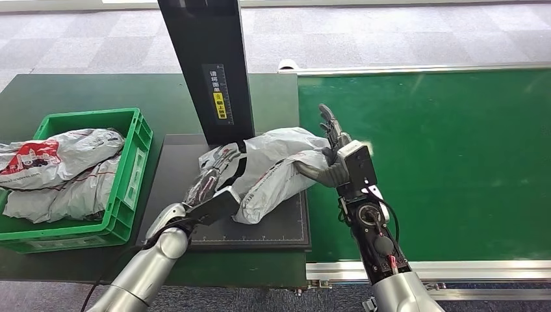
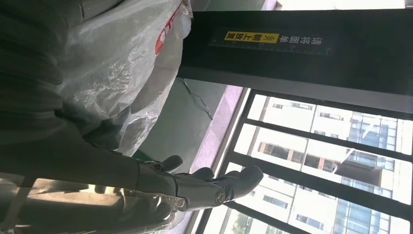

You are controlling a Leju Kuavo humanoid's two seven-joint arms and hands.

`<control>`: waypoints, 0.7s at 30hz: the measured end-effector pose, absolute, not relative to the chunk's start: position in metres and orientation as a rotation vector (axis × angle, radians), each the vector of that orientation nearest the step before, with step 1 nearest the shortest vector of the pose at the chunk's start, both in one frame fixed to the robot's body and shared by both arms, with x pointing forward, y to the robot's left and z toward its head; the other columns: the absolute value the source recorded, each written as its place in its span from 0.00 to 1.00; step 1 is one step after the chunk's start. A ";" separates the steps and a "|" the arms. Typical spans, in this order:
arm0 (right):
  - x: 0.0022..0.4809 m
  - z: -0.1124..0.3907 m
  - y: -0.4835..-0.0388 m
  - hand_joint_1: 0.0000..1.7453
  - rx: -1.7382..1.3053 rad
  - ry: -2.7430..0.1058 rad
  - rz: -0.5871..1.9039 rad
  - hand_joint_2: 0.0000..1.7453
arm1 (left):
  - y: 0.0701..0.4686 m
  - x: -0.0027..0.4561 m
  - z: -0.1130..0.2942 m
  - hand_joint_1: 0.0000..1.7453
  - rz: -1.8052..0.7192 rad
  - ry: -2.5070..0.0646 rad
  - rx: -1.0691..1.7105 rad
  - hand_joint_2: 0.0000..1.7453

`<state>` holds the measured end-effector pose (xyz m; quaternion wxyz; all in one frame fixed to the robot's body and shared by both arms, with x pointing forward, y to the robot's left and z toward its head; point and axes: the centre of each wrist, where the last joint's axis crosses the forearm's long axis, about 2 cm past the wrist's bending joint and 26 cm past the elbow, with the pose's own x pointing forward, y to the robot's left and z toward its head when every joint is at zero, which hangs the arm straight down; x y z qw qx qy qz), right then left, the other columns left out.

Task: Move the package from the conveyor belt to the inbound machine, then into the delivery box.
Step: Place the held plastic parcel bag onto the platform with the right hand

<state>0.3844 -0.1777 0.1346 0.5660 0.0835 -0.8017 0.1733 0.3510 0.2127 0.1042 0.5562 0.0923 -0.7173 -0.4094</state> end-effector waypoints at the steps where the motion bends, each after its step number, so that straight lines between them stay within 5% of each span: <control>1: 0.385 0.135 -0.178 0.00 0.197 -1.885 0.404 1.00 | 0.213 0.351 0.101 0.00 -1.016 -1.644 0.242 1.00; 12: 0.385 0.136 -0.178 0.00 0.199 -1.884 0.402 1.00 | 0.214 0.358 0.086 0.03 -1.209 -1.477 0.320 1.00; 13: 0.385 0.136 -0.178 0.00 0.198 -1.883 0.402 1.00 | 0.214 0.359 0.086 0.17 -1.211 -1.476 0.318 1.00; 16: 0.385 0.136 -0.178 0.00 0.197 -1.880 0.403 1.00 | 0.214 0.359 0.086 0.85 -1.216 -1.474 0.298 1.00; 18: 0.385 0.136 -0.178 0.00 0.195 -1.877 0.405 1.00 | 0.214 0.358 0.084 0.99 -1.209 -1.480 0.277 1.00; 21: 0.385 0.136 -0.178 0.00 0.194 -1.875 0.406 1.00 | 0.216 0.358 0.084 1.00 -1.173 -1.509 0.257 1.00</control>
